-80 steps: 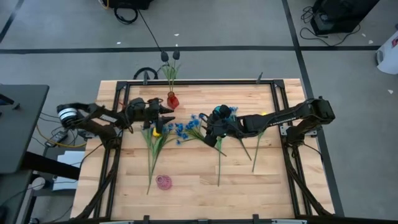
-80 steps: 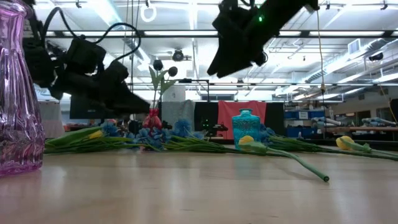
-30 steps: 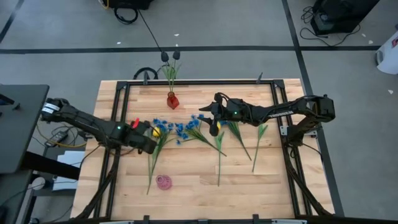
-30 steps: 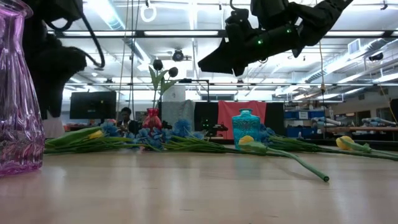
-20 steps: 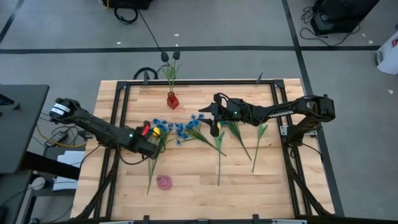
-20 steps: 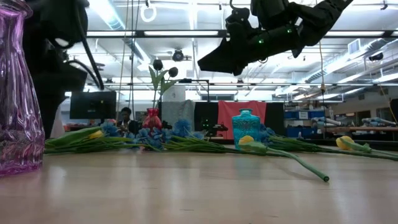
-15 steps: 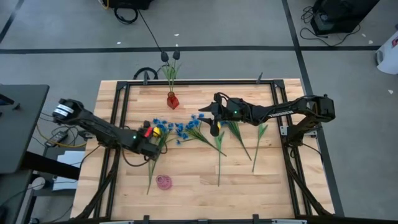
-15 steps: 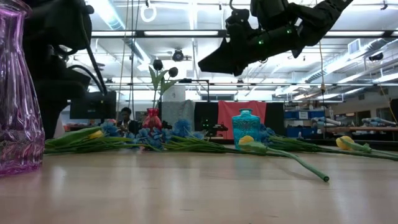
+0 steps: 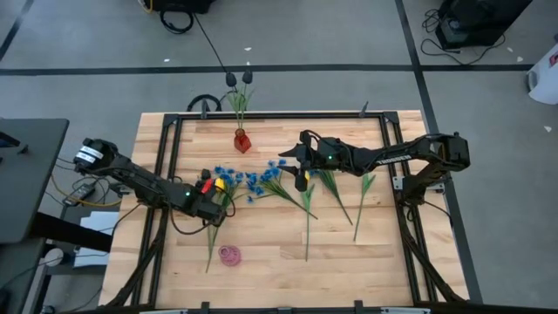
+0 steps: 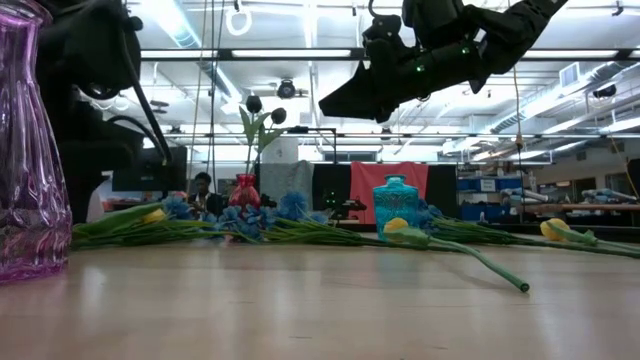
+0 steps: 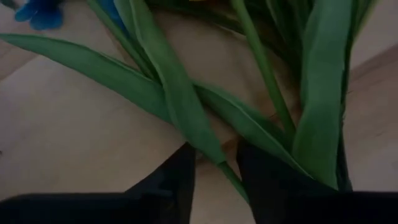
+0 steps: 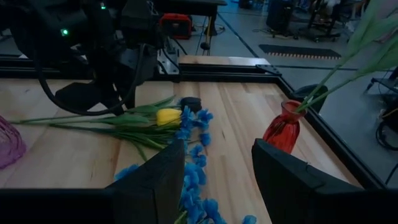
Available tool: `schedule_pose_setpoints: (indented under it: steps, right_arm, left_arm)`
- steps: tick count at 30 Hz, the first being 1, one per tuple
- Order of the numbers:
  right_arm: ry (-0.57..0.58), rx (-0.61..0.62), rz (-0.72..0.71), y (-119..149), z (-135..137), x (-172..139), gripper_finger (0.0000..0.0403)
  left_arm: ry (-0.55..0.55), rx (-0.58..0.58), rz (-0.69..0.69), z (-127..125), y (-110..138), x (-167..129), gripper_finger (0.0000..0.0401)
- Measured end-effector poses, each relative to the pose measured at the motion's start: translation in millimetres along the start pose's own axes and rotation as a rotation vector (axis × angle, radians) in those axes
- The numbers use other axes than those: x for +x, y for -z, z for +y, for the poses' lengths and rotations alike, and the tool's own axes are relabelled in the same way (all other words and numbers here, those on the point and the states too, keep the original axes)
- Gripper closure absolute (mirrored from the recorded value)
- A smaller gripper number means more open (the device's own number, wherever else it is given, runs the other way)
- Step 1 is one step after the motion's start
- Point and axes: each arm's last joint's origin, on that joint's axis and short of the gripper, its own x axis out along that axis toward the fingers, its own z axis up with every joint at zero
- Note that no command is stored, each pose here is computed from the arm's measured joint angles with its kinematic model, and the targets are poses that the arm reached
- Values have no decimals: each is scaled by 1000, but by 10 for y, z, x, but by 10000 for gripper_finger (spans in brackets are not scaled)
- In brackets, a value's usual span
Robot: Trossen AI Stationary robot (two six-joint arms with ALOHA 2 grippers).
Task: Sort flowers into vase by color
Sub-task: Put the black tulip into the red vase
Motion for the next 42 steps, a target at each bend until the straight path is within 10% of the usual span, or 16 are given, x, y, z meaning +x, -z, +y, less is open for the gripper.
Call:
schedule_pose_setpoints:
  steps: [11, 24, 42]
  right_arm:
    - [-1, 0, 8, 7, 1, 0, 206]
    - [-4, 7, 11, 11, -3, 0, 206]
    - [96, 19, -31, 25, -186, -564, 206]
  left_arm:
    - [-32, 85, -37, -9, -29, -62, 386]
    - [-250, 210, -228, -134, -323, -907, 375]
    - [167, 515, -564, -636, -1097, -1274, 376]
